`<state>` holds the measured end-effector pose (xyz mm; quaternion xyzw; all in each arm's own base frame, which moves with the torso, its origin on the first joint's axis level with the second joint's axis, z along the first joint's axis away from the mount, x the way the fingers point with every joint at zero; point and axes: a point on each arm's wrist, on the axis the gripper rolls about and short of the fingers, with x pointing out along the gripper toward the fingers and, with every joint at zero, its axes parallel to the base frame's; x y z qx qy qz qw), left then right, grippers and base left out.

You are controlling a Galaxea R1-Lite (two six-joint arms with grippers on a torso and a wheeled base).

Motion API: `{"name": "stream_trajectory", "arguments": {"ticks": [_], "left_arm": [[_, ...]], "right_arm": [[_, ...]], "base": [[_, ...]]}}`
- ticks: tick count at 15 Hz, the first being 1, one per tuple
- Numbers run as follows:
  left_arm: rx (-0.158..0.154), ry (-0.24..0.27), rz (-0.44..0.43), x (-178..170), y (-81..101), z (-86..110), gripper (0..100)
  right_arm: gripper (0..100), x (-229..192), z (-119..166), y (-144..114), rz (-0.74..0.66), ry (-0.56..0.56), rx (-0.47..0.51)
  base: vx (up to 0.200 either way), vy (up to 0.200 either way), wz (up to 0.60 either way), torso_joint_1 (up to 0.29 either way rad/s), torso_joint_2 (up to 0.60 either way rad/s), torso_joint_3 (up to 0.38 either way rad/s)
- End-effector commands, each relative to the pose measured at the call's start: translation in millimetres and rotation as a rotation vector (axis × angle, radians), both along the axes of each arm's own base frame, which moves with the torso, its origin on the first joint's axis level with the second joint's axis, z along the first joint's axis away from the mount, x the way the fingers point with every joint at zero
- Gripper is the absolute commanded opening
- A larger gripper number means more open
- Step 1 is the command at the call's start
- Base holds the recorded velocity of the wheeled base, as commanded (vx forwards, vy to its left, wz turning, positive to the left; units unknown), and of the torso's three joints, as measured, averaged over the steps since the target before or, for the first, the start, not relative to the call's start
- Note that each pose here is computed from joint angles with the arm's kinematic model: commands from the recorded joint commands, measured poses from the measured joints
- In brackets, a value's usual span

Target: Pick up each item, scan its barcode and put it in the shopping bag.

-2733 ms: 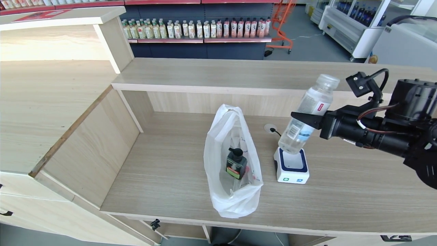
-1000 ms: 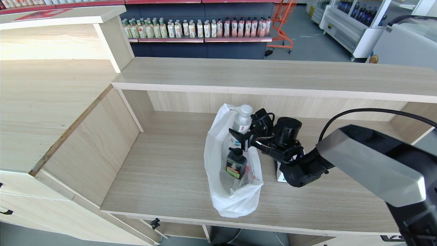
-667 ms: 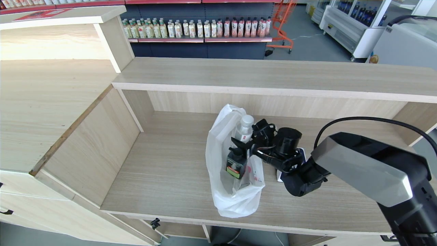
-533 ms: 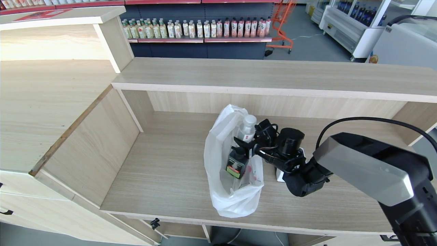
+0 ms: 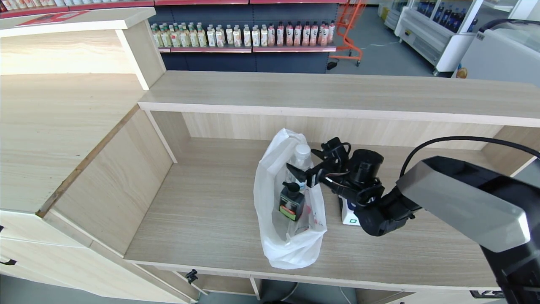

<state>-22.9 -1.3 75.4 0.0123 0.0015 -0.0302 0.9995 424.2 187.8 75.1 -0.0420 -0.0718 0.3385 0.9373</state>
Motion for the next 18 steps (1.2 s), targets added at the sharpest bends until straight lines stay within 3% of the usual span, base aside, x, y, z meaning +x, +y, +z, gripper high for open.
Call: {"name": "stream_trajectory", "arguments": {"ticks": [1,3,5,6,8,10,12,13,17,18], "left_arm": [[0.000,-0.001,0.001,0,0.0,0.1,100],[0.000,-0.001,0.001,0,0.0,0.1,100],[0.000,-0.001,0.001,0,0.0,0.1,100],[0.000,-0.001,0.001,0,0.0,0.1,100],[0.000,-0.001,0.001,0,0.0,0.1,100],[0.000,-0.001,-0.001,0,0.0,0.1,100],[0.000,-0.001,0.001,0,0.0,0.1,100],[0.000,-0.001,0.001,0,0.0,0.1,100],[0.000,-0.001,0.001,0,0.0,0.1,100],[0.000,-0.001,0.001,0,0.0,0.1,100]], "right_arm": [[100,-26,65,-12,0.019,-0.001,0.117],[100,-64,100,-42,-0.006,0.086,0.152],[100,-106,118,-72,-0.031,0.186,0.122],[100,-150,135,-103,-0.034,0.239,0.106],[100,-194,139,-127,-0.081,0.259,0.110],[100,-266,112,-163,-0.221,0.289,0.098],[100,-319,80,-175,-0.331,0.322,0.066],[100,-365,51,-180,-0.424,0.340,0.061],[100,-430,14,-184,-0.480,0.238,0.009],[100,-441,5,-183,-0.528,0.187,0.036]], "base": [[0.000,0.000,0.00,0.000,0.00,0.000],[0.000,0.000,0.00,0.000,0.00,0.000],[0.000,0.000,0.00,0.000,0.00,0.000],[0.000,0.000,0.00,0.000,0.00,0.000],[0.000,0.000,0.00,0.000,0.00,0.000],[0.000,0.000,0.00,0.000,0.00,0.000],[0.000,0.000,0.00,0.000,0.00,0.000],[0.000,0.000,0.00,0.000,0.00,0.000],[0.000,0.000,0.00,0.000,0.00,0.000],[0.000,0.000,0.00,0.000,0.00,0.000]]}}
